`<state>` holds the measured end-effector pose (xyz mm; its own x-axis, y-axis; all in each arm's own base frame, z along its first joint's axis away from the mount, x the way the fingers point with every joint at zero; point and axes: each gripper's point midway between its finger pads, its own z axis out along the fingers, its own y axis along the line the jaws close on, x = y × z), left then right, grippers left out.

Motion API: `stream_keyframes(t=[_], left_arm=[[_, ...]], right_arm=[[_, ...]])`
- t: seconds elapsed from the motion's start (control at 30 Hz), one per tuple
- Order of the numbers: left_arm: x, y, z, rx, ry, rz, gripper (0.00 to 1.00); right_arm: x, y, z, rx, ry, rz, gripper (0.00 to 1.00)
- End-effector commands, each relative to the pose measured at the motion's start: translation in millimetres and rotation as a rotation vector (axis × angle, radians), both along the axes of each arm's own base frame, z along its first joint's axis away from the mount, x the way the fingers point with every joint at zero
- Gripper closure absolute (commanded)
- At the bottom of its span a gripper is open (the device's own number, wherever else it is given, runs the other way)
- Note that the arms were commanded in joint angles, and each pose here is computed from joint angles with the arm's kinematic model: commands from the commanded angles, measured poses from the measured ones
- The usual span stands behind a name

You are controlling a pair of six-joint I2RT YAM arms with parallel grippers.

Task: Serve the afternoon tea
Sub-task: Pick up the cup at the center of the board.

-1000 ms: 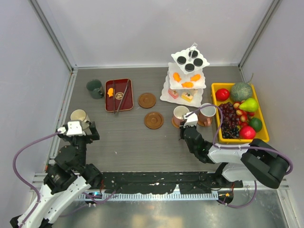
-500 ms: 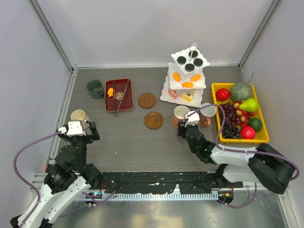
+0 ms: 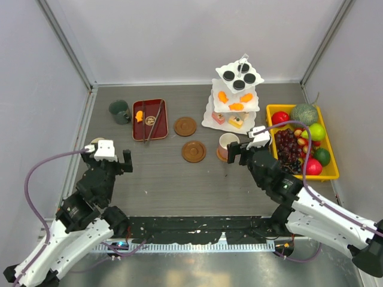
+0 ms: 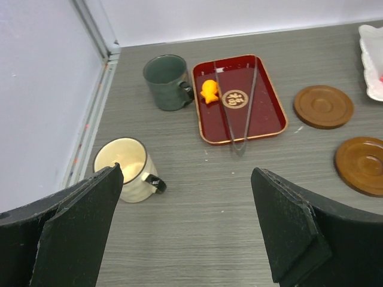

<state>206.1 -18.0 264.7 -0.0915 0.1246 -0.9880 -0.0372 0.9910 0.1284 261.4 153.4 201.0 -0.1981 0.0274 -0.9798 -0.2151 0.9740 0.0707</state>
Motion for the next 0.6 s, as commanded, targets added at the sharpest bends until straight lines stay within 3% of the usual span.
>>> stream_keyframes(t=[0.0,0.2,0.4,0.57], left_arm=[[6.2,-20.3,13.3,-0.042,0.062,-0.057,0.01],[24.6,-20.1,13.3,-0.104,0.209,-0.028,0.01],[46.2,24.4,15.0,-0.202,0.247,0.199,0.06],[58.9,69.5,-8.6,-0.267,0.313,0.401,0.08]], right_arm=[[-14.4,-26.3,9.6,-0.135,0.109,-0.032,0.04],[-20.0,-34.9,20.3,-0.162,0.140,-0.043,0.04],[-22.8,-34.2,18.8,-0.153,0.139,-0.025,0.04],[-26.9,-34.9,27.6,-0.139,0.124,-0.005,0.04]])
